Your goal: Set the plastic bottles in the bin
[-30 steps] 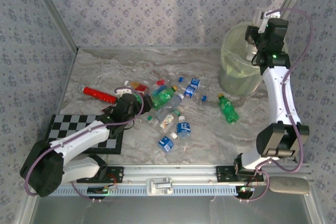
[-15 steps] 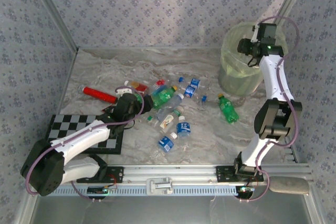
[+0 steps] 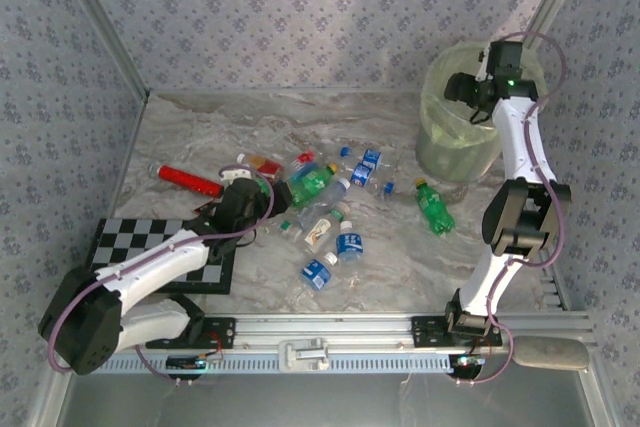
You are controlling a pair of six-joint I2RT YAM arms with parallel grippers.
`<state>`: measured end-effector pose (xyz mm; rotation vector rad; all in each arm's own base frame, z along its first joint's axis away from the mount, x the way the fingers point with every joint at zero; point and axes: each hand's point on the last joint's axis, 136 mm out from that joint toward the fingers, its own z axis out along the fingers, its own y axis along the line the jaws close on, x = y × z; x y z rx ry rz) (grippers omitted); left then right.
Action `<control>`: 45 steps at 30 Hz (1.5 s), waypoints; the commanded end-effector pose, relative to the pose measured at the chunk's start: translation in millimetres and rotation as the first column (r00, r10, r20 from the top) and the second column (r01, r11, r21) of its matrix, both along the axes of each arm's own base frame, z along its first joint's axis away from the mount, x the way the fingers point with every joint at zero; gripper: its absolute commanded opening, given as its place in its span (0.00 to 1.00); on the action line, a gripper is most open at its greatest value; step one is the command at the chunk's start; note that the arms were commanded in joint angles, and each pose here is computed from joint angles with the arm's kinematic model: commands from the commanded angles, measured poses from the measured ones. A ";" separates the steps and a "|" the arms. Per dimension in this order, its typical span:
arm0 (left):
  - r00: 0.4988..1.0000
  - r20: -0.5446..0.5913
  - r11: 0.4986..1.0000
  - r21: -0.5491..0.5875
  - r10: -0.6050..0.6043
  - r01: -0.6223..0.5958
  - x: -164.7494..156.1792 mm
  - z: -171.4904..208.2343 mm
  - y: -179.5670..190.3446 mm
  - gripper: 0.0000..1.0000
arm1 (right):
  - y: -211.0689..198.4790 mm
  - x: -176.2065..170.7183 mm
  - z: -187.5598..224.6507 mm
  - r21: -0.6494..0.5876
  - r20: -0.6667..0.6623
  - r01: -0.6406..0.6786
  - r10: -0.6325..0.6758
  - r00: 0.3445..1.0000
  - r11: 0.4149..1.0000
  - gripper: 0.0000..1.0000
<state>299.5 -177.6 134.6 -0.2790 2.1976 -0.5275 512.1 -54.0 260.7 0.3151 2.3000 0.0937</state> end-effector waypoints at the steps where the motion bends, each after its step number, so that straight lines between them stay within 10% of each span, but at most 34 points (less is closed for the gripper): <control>1: 0.999 0.021 0.999 -0.023 0.024 -0.024 0.3 6.7 4.8 1.00 | 0.3 -0.1 25.1 0.002 0.044 0.002 -0.002 0.999 1.000 0.88; 20: 0.997 0.031 0.994 0.083 -0.069 0.067 -10.9 26.1 8.5 1.00 | 119.5 -103.6 145.5 0.031 0.448 -0.249 0.209 0.869 0.968 1.00; 35: 0.885 -0.178 0.881 0.132 -0.430 0.455 -87.0 0.0 -14.9 1.00 | 256.7 -171.3 16.2 0.202 0.316 -0.545 0.473 0.823 0.813 1.00; 45: 0.739 -0.341 0.761 0.093 -0.582 0.642 -151.4 -43.6 -58.9 1.00 | 258.8 -161.1 -51.7 0.134 0.102 -0.439 0.428 0.898 0.888 1.00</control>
